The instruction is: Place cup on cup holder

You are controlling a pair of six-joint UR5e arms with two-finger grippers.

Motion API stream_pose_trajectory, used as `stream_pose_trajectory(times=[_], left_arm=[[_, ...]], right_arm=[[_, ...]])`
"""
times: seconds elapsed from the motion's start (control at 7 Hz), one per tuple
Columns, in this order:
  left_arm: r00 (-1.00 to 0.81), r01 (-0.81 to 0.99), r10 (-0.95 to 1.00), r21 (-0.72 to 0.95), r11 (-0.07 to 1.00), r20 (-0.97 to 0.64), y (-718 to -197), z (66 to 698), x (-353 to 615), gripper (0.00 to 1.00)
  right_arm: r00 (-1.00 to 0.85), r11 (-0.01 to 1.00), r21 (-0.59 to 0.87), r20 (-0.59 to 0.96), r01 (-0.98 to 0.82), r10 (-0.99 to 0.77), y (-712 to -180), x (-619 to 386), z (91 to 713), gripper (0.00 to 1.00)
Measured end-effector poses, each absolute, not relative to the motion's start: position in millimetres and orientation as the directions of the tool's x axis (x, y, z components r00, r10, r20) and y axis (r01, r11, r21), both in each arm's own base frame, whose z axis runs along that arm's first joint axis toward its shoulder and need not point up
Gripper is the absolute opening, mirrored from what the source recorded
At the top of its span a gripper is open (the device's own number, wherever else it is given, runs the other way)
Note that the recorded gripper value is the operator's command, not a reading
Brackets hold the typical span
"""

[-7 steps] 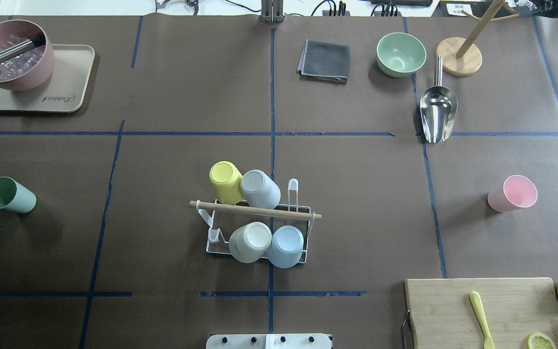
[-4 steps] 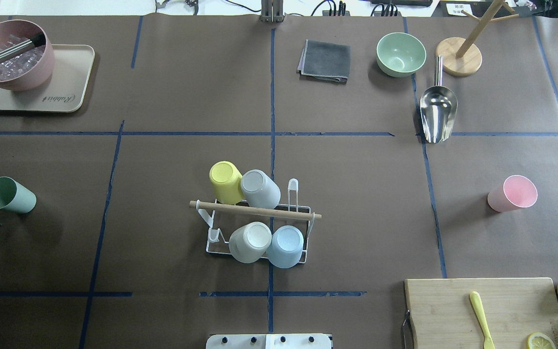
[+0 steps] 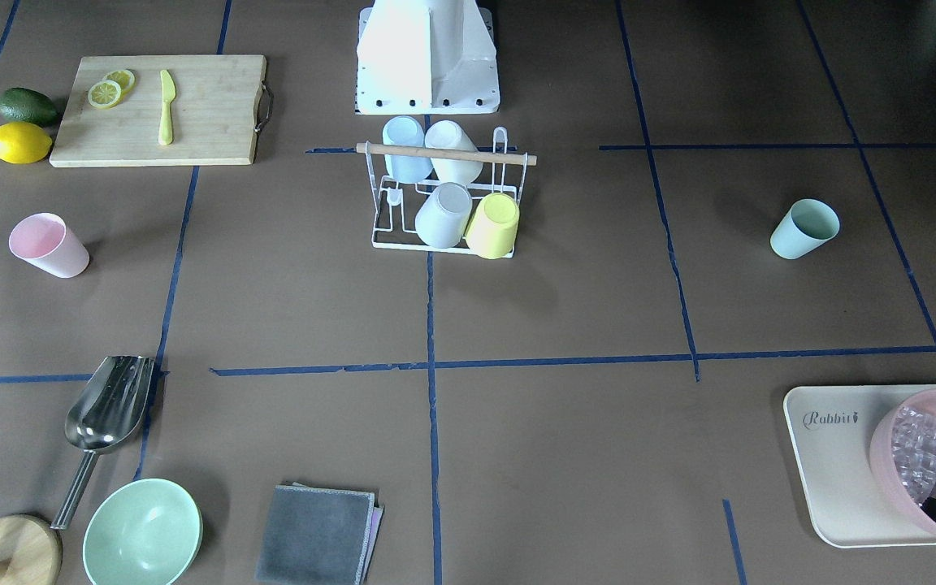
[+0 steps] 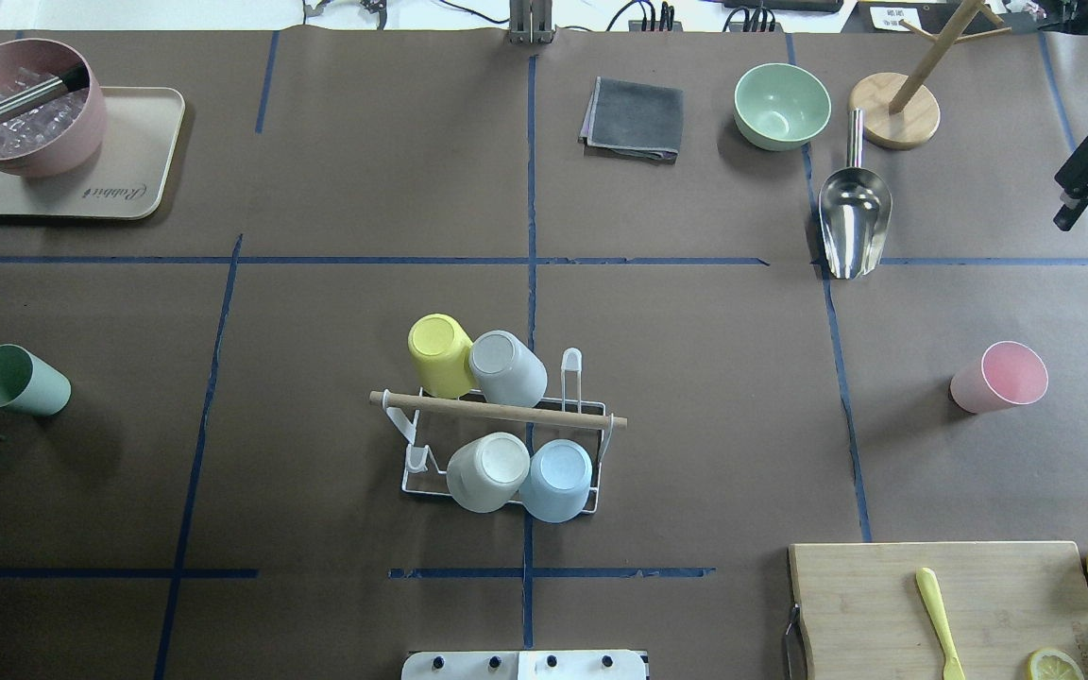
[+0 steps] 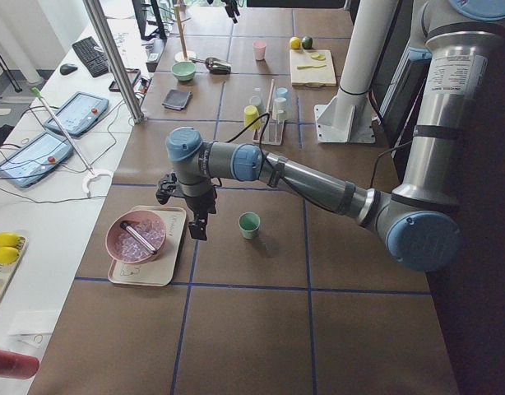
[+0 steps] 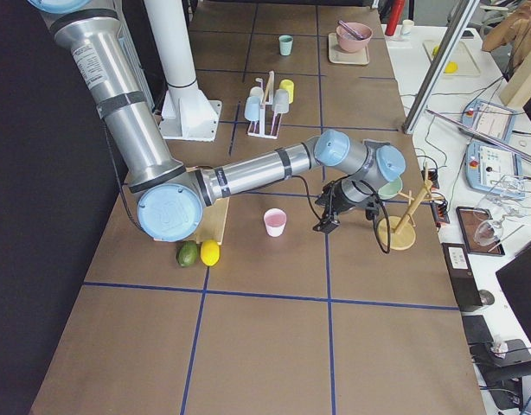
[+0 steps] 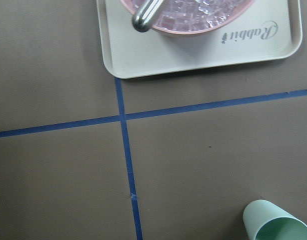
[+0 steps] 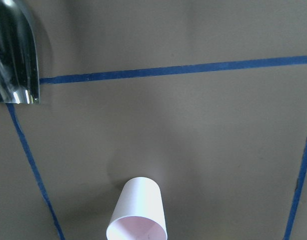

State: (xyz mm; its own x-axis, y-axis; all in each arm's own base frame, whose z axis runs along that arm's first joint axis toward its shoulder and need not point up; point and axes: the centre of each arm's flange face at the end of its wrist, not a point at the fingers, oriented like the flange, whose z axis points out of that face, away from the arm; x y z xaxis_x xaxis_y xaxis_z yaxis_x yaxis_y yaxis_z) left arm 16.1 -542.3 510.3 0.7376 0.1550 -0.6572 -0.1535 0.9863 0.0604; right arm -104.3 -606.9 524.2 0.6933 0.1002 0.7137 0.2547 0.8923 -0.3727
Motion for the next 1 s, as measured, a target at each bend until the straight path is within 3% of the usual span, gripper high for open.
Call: stream_pose_trajectory(times=[1.0], left_arm=[[0.722,-0.321,0.213,-0.047,0.946,-0.658,-581,499,123,1.00]], right_arm=[[0.714,0.811,-0.447,0.698,0.378,0.053,-579,-197,540,1.00]])
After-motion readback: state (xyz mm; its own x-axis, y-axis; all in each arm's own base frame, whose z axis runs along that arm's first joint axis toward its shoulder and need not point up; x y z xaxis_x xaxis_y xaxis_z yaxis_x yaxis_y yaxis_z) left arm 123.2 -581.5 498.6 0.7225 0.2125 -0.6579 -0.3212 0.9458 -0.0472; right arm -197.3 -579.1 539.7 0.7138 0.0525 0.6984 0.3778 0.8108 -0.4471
